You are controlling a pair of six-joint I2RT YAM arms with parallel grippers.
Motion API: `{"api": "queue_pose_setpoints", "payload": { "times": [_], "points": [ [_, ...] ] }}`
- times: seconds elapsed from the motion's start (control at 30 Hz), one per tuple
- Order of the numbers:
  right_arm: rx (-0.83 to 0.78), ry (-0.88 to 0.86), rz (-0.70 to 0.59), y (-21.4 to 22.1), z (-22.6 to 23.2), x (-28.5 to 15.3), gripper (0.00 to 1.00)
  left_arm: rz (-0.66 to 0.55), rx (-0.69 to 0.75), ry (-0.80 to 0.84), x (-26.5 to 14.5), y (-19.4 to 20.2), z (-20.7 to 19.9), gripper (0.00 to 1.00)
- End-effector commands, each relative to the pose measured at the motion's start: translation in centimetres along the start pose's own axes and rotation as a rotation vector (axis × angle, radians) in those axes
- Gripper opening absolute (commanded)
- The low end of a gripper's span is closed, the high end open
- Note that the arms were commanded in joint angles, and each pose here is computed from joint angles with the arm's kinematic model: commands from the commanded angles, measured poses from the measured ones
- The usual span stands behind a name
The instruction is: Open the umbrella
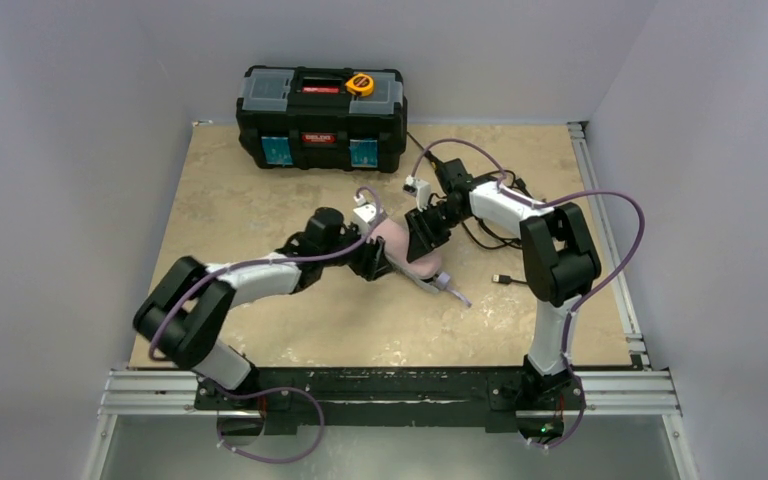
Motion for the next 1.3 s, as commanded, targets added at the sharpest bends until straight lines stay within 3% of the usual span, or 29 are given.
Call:
{"api": "queue_pose_setpoints", "payload": {
  "times": [0.0,0.13,0.3,0.53,0.97,1.13,1.27],
  "points": [
    [-0.074,0.074,-0.018,-1.6,0.1,-1.7,0.43,-0.033,0.016,0.026,-4.9,-1.9,-0.4,0.54],
    [-0.073,0.047,-0.023,-2.3,0.9,-2.6,0.48,-0.044,0.040,-0.051,-8.2,-2.1,0.7,0.57],
    [-0.049,-0.071,-0.011,-2.0,2.5,-3.0,0.46,-0.097,0.045,-0.151,-11.4,-2.5,1.8,0.57],
    [-0.142,-0.133,-0.016,-1.6,4.8,-3.9,0.43,-0.127,0.018,-0.225,-14.0,-2.7,1.0,0.59],
    [-0.236,-0.291,0.031,-1.9,7.7,-0.7,0.47,-0.120,-0.139,-0.155,-12.7,-6.0,0.9,0.60],
    [-0.264,-0.318,0.068,-1.9,8.5,1.1,0.55,-0.134,-0.239,-0.141,-11.2,-7.3,1.7,0.56],
    [-0.259,-0.309,0.074,-1.7,8.3,1.7,0.67,-0.129,-0.322,-0.140,-9.3,-7.6,3.0,0.54]
  ]
}}
Point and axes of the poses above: each gripper's point midway between its finger pads, its own x axis out along the fingers, its own z axis along the line the jaws close on, y = z × x, the point moved 10 cm from there along -x, back along the fingers, and after that the axes turned 3 degrees about -x, right-handed, at the moved point
